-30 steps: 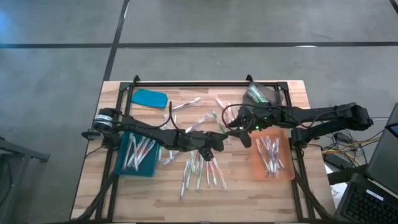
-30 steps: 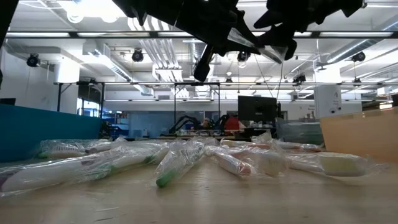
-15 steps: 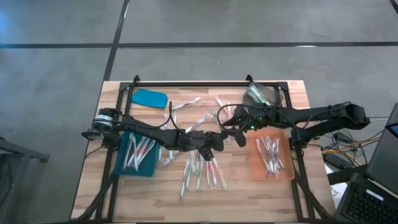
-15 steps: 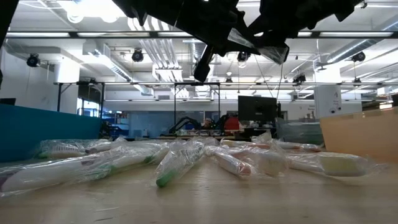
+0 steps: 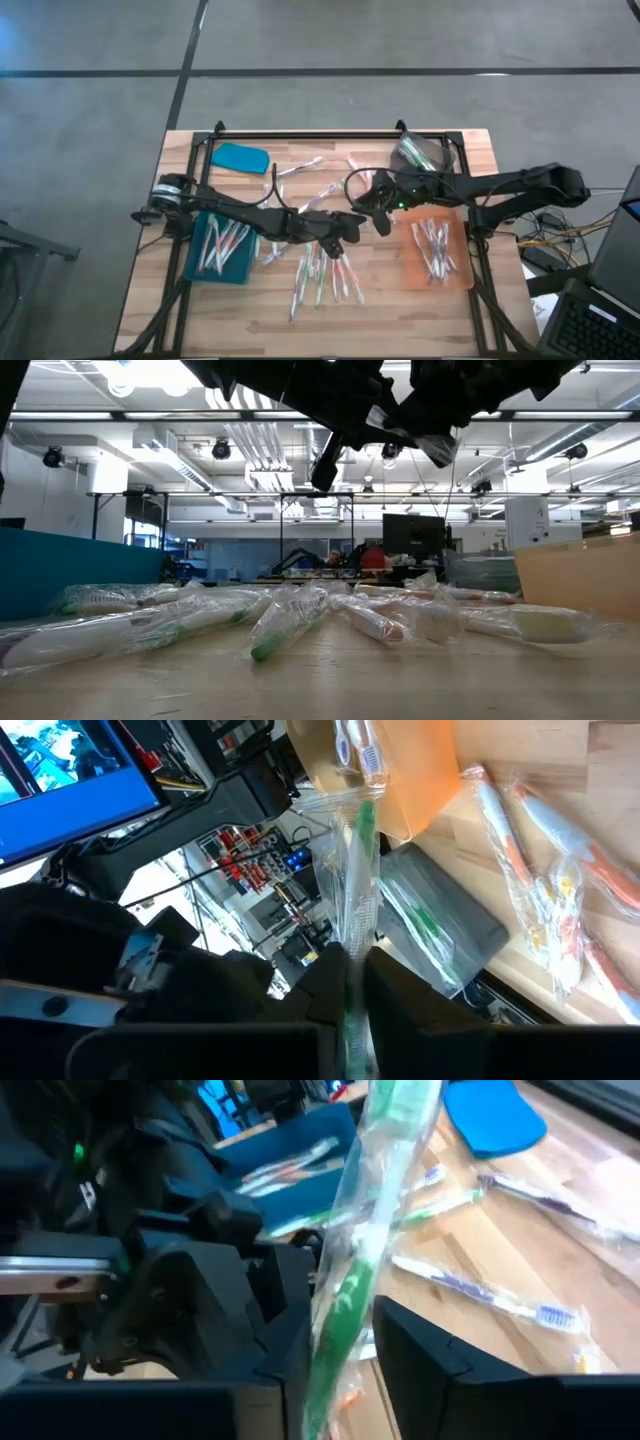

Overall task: Pick & Place Toothbrushes
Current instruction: Put the green toothbrush into the black bin

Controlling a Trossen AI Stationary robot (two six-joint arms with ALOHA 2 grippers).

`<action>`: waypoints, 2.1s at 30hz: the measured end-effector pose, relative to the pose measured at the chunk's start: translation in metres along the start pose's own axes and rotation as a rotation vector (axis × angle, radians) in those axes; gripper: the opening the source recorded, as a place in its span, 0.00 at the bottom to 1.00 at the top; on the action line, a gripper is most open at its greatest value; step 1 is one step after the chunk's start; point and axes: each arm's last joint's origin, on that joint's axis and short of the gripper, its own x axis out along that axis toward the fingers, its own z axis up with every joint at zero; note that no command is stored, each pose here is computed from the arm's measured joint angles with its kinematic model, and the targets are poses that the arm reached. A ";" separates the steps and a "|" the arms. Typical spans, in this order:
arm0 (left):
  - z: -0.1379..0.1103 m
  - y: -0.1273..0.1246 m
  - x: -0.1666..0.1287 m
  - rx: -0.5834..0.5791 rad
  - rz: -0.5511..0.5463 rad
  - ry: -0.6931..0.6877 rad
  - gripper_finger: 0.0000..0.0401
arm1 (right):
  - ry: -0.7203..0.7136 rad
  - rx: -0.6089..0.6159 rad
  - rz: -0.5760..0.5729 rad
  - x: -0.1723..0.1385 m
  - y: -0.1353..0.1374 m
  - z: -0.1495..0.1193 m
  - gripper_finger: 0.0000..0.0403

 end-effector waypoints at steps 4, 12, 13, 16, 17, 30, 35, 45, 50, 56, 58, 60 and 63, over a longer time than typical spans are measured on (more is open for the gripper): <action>0.000 -0.001 0.000 0.004 -0.009 0.001 0.07 | 0.017 -0.001 -0.006 0.008 -0.002 -0.003 0.18; 0.001 -0.003 0.001 0.005 -0.027 0.000 0.08 | 0.018 -0.029 -0.001 0.010 -0.002 -0.003 0.05; 0.001 -0.003 0.001 0.003 -0.026 -0.001 0.09 | 0.020 -0.029 -0.002 0.009 -0.002 -0.003 0.05; 0.001 -0.003 0.001 -0.016 -0.026 -0.003 0.12 | 0.018 -0.033 -0.002 0.009 -0.002 -0.003 0.05; 0.001 -0.003 0.001 -0.027 -0.026 -0.006 0.14 | 0.019 -0.035 -0.005 0.009 -0.003 -0.003 0.05; 0.001 -0.003 -0.001 -0.431 -0.035 -0.013 0.40 | 0.001 -0.048 -0.039 -0.019 -0.006 0.004 0.05; -0.002 -0.005 0.001 -0.707 -0.043 -0.012 0.41 | 0.012 -0.057 -0.146 -0.039 -0.016 0.006 0.04; -0.025 -0.018 0.014 -1.162 -0.116 -0.216 0.40 | 0.065 -0.025 -0.403 -0.069 -0.041 0.001 0.04; -0.039 -0.026 0.018 -1.348 -0.188 -0.275 0.40 | 0.096 -0.013 -0.485 -0.078 -0.052 -0.001 0.04; -0.063 -0.030 0.014 -1.583 -0.296 -0.363 0.39 | 0.136 0.012 -0.566 -0.085 -0.067 -0.002 0.04; -0.074 -0.029 0.009 -1.643 -0.328 -0.381 0.39 | 0.145 0.017 -0.590 -0.087 -0.071 -0.002 0.04; -0.085 -0.027 0.005 -1.689 -0.331 -0.386 0.39 | 0.150 0.023 -0.618 -0.089 -0.076 -0.002 0.04; -0.101 -0.026 -0.003 -1.748 -0.334 -0.354 0.39 | 0.165 0.012 -0.653 -0.093 -0.082 -0.002 0.04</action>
